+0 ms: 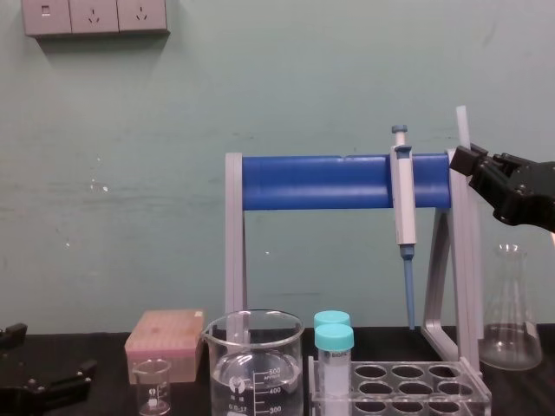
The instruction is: Pick up the stirring rod with one hand, then place it down.
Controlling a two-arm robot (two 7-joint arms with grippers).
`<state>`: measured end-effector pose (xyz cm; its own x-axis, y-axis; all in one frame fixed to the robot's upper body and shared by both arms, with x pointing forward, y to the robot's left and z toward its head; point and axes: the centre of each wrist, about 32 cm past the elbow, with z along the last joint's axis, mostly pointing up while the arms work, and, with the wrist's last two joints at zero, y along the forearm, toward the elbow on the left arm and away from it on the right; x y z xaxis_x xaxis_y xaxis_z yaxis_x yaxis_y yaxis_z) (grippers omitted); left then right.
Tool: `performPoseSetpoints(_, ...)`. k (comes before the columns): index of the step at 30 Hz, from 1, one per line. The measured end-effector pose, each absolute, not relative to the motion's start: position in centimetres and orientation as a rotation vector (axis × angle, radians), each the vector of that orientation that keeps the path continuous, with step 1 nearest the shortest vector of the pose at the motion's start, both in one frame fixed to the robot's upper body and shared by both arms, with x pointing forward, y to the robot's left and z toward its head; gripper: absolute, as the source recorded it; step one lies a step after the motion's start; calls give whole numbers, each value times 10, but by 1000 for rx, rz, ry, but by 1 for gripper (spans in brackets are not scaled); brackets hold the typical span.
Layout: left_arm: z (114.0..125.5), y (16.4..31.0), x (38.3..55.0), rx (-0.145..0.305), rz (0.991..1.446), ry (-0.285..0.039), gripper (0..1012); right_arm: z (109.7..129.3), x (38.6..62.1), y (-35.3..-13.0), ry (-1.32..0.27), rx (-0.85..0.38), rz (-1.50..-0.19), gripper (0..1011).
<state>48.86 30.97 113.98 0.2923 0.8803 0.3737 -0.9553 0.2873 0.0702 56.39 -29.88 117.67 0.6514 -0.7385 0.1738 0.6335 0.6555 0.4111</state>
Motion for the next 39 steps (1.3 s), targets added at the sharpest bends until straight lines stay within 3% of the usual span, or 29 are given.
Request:
performPoseSetpoints(15,1140,310,489,304,1248,-285,1000,1174,569,-303,-308,306,-762,64)
performPoseSetpoints(39,1140,310,489,305,1248,-285,1000,1156,596,-304,-282,276,-679,64)
